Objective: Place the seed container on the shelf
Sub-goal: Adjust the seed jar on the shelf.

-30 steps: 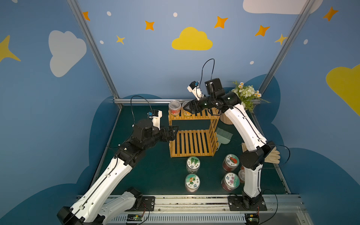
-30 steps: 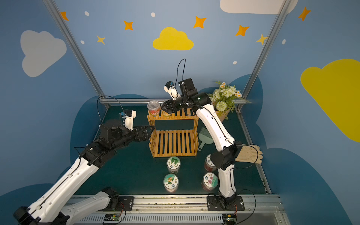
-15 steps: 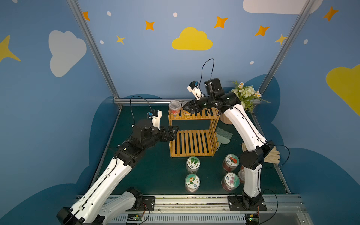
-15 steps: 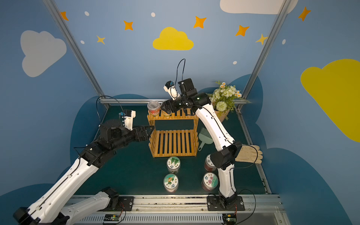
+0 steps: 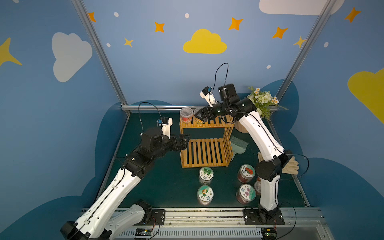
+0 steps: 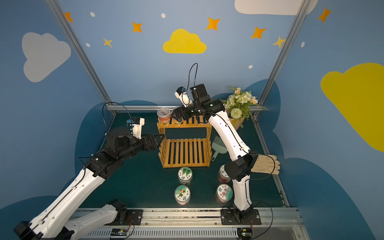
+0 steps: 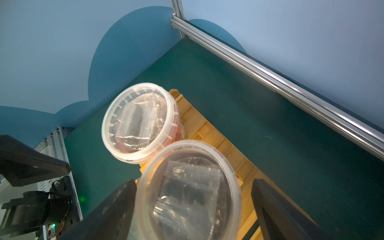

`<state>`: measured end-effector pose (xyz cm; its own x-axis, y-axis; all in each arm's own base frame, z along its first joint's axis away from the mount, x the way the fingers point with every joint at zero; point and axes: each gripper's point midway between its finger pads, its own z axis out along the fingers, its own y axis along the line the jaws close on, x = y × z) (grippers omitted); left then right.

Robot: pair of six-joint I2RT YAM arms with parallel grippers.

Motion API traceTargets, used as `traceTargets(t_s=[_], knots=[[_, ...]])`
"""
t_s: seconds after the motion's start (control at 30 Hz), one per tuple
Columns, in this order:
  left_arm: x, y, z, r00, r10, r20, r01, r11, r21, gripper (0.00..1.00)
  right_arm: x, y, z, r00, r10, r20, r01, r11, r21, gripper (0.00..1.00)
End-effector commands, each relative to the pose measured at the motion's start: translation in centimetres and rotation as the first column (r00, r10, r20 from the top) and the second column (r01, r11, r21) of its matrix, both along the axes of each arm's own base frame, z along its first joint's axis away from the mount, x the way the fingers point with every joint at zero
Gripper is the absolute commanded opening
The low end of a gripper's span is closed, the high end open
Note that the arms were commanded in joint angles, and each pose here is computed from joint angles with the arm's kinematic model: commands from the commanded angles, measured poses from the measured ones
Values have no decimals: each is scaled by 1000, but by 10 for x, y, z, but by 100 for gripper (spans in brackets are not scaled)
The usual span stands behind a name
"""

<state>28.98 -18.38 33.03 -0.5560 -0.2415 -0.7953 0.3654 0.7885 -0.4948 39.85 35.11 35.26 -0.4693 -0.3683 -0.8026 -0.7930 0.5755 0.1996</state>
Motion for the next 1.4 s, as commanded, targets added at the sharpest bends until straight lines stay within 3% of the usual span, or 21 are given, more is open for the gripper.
traceTargets(t_s=[0.0,0.43,0.8,0.97,1.13,1.37], knots=[[-3,2,-2,1000,-7,4,7,1000,5,100,-1,-5,11,999,1,40,-1,1000,5,94],[-2,6,-3,999,24,-21,-24,1000,-9,100,-3,-7,12,999,-2,48,2,1000,-1,95],[-1,4,-6,1000,10,-21,-10,1000,10,100,-2,-6,12,999,-1,48,0,1000,5,87],[-1,3,-6,1000,2,-21,-1,1000,14,100,-3,-4,11,999,6,38,-7,1000,14,91],[-1,2,-8,1000,-1,-27,1,1000,7,100,-3,-3,11,1000,7,27,-8,1000,25,83],[-1,2,-8,1000,-3,-27,4,1000,7,100,-3,-2,12,999,12,37,-13,1000,27,83]])
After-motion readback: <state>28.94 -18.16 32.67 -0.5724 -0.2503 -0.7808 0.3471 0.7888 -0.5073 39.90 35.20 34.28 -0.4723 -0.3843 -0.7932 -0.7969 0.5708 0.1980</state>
